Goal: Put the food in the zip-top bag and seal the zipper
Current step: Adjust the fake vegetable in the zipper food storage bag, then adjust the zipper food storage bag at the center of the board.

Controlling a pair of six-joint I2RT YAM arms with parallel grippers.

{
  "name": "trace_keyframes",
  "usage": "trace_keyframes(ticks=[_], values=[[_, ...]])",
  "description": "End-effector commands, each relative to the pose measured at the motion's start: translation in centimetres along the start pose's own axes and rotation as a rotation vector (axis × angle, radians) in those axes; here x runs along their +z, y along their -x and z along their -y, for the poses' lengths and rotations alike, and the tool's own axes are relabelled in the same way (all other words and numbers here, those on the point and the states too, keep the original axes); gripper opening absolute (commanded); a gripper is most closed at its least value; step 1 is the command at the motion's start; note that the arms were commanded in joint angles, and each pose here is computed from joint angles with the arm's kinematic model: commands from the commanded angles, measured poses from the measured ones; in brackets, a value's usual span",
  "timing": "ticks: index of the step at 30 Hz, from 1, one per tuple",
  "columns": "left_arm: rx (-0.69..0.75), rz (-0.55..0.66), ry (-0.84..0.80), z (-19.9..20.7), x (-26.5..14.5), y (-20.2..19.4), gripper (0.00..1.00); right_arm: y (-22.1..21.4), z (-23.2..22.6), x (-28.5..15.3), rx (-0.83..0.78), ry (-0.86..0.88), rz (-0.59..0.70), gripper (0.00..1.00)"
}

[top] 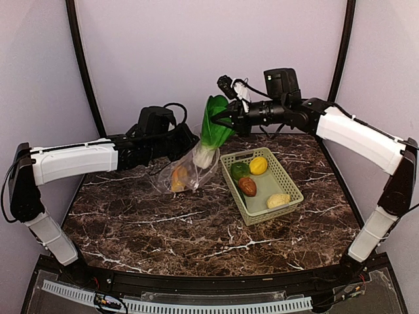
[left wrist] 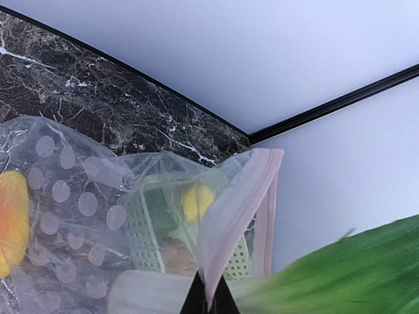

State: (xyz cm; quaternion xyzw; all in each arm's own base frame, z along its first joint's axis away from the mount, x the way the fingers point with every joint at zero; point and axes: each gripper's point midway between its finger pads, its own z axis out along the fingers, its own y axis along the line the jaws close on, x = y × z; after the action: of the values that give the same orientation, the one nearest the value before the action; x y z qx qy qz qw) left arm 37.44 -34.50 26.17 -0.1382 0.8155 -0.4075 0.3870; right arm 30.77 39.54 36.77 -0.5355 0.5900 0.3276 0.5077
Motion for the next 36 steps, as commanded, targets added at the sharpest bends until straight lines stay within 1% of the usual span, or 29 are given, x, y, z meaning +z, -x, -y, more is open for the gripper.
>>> trace_keyframes(ticks=[1,4,5,8,9,10,11,12,15,17,18,19,21,23,25,28,32,36], values=[[-0.074,0.018,-0.056,1.8,-0.4,1.0,0.01,-2.9,0.1,3.0,-0.052,-0.05,-0.016,0.0],[-0.082,0.032,-0.062,1.9,-0.9,1.4,0.01,-3.9,-1.5,3.7,-0.073,-0.019,-0.034,0.0],[-0.081,0.035,-0.06,1.9,-0.9,1.5,0.01,-4.4,-2.1,3.7,-0.079,-0.005,-0.049,0.05],[-0.079,0.047,-0.064,1.9,-1.3,1.7,0.01,-5.6,-3.7,3.4,-0.042,0.047,-0.1,0.4],[-0.075,0.047,-0.061,1.7,-1.4,1.6,0.01,-5.8,-4.1,3.1,-0.026,0.059,-0.115,0.45],[-0.073,0.053,-0.063,1.8,-1.5,1.7,0.01,-6.1,-4.5,2.7,-0.007,0.07,-0.132,0.54],[-0.068,0.054,-0.064,1.7,-1.6,1.7,0.01,-6.2,-4.8,2.3,0.007,0.076,-0.146,0.59],[-0.064,0.05,-0.067,1.6,-1.6,1.6,0.01,-6.2,-4.9,1.9,0.023,0.077,-0.158,0.62],[-0.034,0.036,-0.075,1.6,-1.5,1.2,0.01,-4.8,-4.7,0.3,0.075,0.052,-0.173,0.69],[-0.021,0.029,-0.076,1.5,-1.6,1.0,0.01,-3.8,-3.4,-0.8,0.112,-0.011,-0.186,0.72],[-0.016,0.023,-0.081,1.5,-1.6,0.9,0.01,-4.0,-2.5,-1.2,0.148,-0.056,-0.203,0.72],[-0.004,0.022,-0.087,1.6,-1.7,0.9,0.01,-4.5,-1.3,-1.7,0.192,-0.104,-0.22,0.7],[0.023,0.008,-0.096,1.8,-1.7,0.7,0.01,-6.7,0.4,-2.3,0.31,-0.159,-0.253,0.63],[0.041,-0.005,-0.097,1.9,-1.7,0.4,0.01,-9.1,1.1,-2.3,0.404,-0.152,-0.279,0.57],[0.049,-0.014,-0.096,1.8,-1.8,0.2,0.01,-10.7,0.9,-1.6,0.458,-0.112,-0.31,0.53],[0.061,-0.027,-0.103,1.9,-1.8,0.0,0.01,-11.7,0.5,-0.4,0.499,-0.045,-0.327,0.46],[0.071,-0.05,-0.107,2.0,-1.7,-0.4,0.01,-11.9,1.6,0.9,0.517,-0.048,-0.331,0.41],[0.079,-0.068,-0.103,1.9,-1.8,-0.7,0.01,-12.2,1.9,1.9,0.525,-0.029,-0.34,0.43]])
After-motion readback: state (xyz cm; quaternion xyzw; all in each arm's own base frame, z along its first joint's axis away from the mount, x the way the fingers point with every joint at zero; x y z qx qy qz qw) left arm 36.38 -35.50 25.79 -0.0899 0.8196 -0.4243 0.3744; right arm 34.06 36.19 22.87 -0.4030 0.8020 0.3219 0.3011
